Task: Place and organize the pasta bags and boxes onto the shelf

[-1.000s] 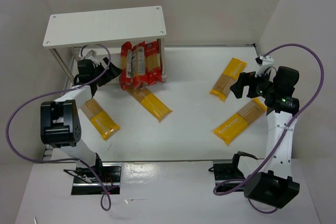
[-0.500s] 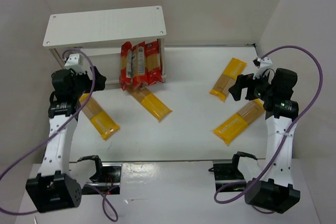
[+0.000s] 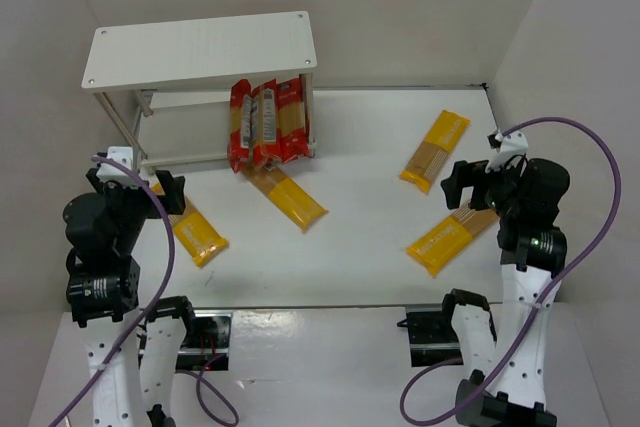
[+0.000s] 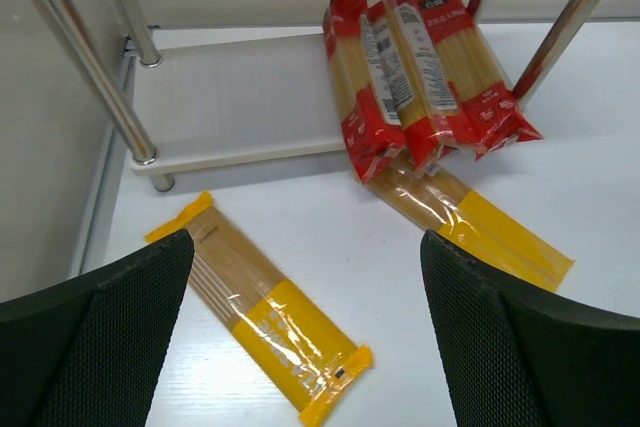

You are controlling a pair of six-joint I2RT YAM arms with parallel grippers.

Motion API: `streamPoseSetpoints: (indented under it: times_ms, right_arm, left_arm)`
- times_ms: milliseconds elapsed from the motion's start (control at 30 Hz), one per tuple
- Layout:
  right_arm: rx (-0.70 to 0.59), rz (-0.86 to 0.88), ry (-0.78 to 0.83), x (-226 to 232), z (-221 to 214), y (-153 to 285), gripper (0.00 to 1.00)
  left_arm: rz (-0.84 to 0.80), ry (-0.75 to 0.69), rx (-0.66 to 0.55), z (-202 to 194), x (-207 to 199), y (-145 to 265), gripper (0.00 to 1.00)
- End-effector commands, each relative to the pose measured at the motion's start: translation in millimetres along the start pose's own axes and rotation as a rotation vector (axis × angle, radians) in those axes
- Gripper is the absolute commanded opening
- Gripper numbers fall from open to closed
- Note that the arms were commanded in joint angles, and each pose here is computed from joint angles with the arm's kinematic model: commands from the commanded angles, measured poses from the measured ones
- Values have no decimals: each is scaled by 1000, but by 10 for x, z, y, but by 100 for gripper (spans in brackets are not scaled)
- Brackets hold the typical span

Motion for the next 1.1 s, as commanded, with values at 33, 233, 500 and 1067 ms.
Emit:
streamPoseSetpoints:
  times_ms: [33,233,500,1067]
  right_arm:
    - [-71,-39,31,39,63,125,100]
    - [-110,-100,22,34,84,204,100]
    - [-117,-130,10,10,84,237,100]
    - [-108,-128,24,-6,79,218,100]
  left_arm:
    - [87,-71,14,-80,93,130,100]
    - [125,-89,-83,-34,75,354,100]
    - [164,-84,-140,-40,89,471,100]
    - [215,-92,-159,-40,138,502,100]
Point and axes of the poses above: each gripper's point midway between its finger pads, its own y axis back along the fingers, its own x axis along the line the jaws close on, z = x × y, the point moved 8 cm from there along y, back along the fingers, and after that the axes turned 4 degrees about y, right-handed, at the moved point
